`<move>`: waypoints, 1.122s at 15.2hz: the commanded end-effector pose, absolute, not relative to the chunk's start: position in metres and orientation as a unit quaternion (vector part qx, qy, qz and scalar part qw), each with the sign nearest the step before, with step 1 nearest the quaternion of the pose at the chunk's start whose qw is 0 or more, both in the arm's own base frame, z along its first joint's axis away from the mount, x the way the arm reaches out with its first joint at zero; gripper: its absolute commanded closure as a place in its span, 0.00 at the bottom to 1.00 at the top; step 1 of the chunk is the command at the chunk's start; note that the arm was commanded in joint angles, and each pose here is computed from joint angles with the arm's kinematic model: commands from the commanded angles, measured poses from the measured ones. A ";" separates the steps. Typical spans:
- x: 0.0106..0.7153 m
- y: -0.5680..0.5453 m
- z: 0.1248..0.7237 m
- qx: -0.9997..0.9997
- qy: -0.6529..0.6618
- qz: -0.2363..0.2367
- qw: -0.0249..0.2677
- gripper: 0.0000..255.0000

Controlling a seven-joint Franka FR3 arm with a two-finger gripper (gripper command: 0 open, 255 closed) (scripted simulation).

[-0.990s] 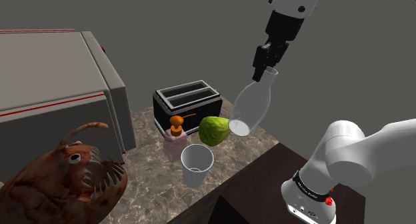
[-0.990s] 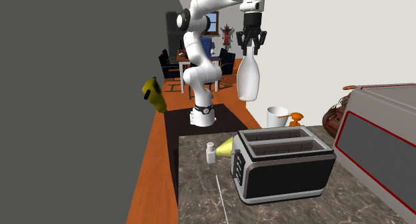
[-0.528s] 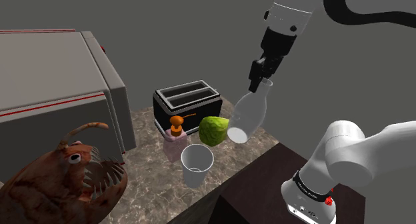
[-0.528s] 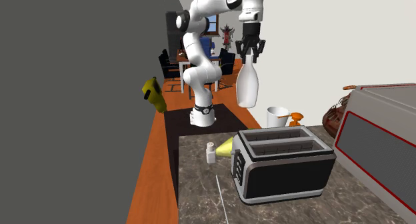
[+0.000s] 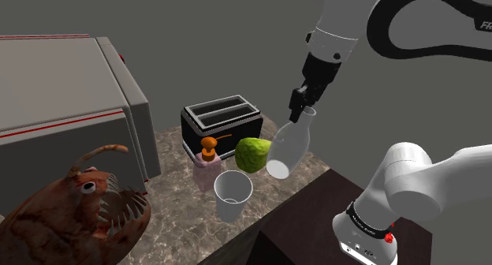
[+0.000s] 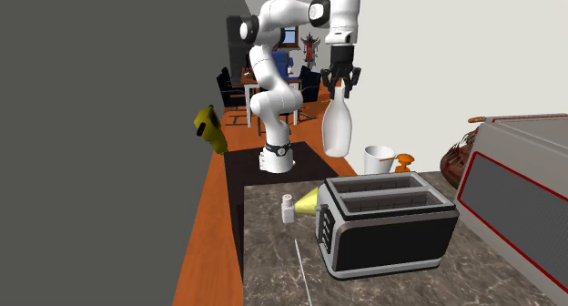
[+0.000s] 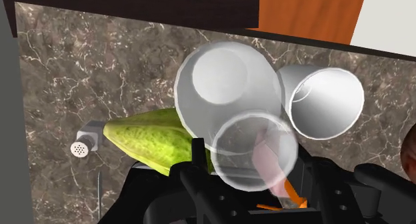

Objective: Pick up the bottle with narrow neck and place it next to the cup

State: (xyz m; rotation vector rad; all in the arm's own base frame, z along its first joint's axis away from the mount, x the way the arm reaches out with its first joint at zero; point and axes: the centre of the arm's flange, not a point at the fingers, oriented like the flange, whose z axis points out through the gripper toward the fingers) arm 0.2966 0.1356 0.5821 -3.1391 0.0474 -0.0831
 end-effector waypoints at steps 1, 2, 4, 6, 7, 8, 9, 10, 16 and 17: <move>0.297 0.136 0.571 -1.000 0.015 -0.027 0.001 1.00; 0.297 0.136 0.566 -1.000 0.015 -0.027 0.001 1.00; 0.297 0.136 0.556 -1.000 0.015 -0.027 0.001 1.00; 0.297 0.136 0.545 -1.000 0.015 -0.027 0.001 1.00; 0.297 0.136 0.540 -1.000 0.015 -0.027 0.001 1.00; 0.297 0.136 0.535 -1.000 0.015 -0.027 0.001 1.00; 0.297 0.136 0.529 -1.000 0.015 -0.027 0.001 1.00; 0.297 0.136 0.524 -1.000 0.015 -0.027 0.001 1.00; 0.297 0.136 0.492 -1.000 0.015 -0.027 0.001 1.00; 0.297 0.136 0.487 -1.000 0.015 -0.027 0.001 1.00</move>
